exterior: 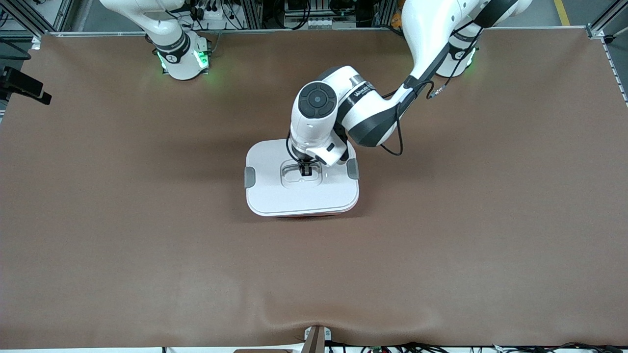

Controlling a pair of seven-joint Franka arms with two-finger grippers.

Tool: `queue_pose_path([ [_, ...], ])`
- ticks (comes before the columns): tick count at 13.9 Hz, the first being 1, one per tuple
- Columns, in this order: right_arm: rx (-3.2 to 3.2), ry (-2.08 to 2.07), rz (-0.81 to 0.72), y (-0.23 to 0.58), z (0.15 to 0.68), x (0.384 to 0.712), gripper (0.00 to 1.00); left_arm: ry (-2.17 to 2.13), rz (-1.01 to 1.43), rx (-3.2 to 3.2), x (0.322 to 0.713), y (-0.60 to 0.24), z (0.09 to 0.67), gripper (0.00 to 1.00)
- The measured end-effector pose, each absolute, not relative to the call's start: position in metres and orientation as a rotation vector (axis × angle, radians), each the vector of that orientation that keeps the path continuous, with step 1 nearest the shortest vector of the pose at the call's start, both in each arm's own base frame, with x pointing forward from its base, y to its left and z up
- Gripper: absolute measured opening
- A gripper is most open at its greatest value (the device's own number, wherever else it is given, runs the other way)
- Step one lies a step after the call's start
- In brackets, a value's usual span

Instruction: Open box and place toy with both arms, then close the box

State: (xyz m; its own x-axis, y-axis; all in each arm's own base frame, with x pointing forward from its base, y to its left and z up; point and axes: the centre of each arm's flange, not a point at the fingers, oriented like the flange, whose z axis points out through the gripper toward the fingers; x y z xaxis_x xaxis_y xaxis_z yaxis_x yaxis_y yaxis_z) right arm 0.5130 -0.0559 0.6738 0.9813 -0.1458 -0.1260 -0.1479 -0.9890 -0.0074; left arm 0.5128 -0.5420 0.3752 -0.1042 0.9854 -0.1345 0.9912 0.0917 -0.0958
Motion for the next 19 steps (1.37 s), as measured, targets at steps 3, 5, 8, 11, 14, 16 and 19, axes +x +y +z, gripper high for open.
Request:
queue_pose_path([
  [3, -3.112, 0.225, 0.183, -0.056, 0.6744, 0.5139, 1.0, 2.266, -0.25, 2.107, 0.5112, -0.5435, 0.3753, 0.06],
  [5, -3.116, 0.171, 0.164, -0.0552, 0.6754, 0.5154, 1.0, 2.256, -0.249, 2.116, 0.5117, -0.543, 0.3751, 0.06],
  [8, -3.117, 0.138, 0.153, -0.0588, 0.6758, 0.5158, 1.0, 2.247, -0.243, 2.123, 0.5144, -0.5409, 0.3752, 0.06],
  [11, -3.117, 0.131, 0.153, -0.0585, 0.6758, 0.5158, 1.0, 2.226, -0.24, 2.144, 0.5156, -0.5398, 0.375, 0.06],
  [14, -3.117, 0.126, 0.152, -0.0579, 0.6759, 0.516, 1.0, 2.194, -0.239, 2.174, 0.5149, -0.5405, 0.3749, 0.06],
  [16, -3.119, 0.121, 0.151, -0.0566, 0.676, 0.5162, 1.0, 2.181, -0.239, 2.188, 0.5135, -0.5418, 0.374, 0.06],
  [19, -3.119, 0.133, 0.15, -0.0607, 0.676, 0.5159, 1.0, 2.173, -0.218, 2.197, 0.5134, -0.542, 0.3731, 0.06],
])
